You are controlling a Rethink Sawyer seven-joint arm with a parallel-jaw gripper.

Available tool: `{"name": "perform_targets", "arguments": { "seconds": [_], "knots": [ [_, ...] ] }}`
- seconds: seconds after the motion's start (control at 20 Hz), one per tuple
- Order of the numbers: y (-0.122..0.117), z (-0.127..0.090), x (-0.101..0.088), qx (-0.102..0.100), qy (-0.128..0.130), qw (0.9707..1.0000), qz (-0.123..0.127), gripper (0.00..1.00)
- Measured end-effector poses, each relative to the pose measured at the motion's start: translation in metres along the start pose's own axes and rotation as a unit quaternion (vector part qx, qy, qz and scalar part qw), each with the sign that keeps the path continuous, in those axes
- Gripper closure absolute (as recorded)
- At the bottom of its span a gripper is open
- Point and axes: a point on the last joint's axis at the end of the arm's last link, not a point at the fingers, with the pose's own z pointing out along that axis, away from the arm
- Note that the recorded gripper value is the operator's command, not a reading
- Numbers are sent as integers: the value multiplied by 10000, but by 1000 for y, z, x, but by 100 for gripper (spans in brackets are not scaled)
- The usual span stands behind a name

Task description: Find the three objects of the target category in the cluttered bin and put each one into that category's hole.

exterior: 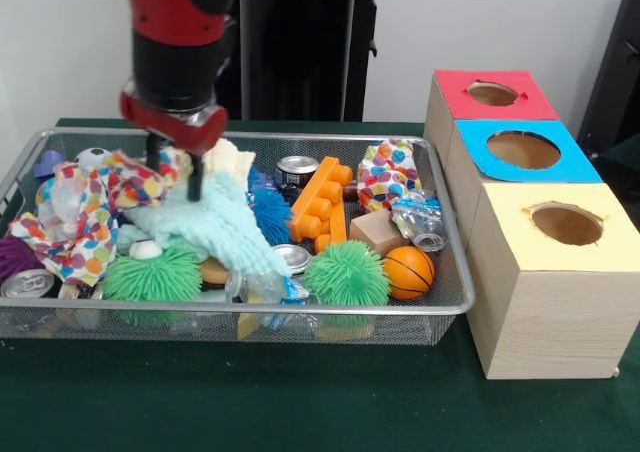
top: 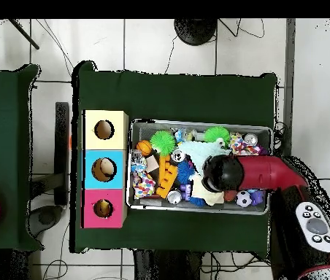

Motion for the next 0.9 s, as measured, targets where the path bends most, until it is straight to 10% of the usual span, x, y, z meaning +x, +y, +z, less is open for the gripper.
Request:
{"name": "perform_targets", "arguments": {
  "seconds": [0.9],
  "knots": [
    [26,50,-12,-313,-69,9994,-139,0]
  ]
}}
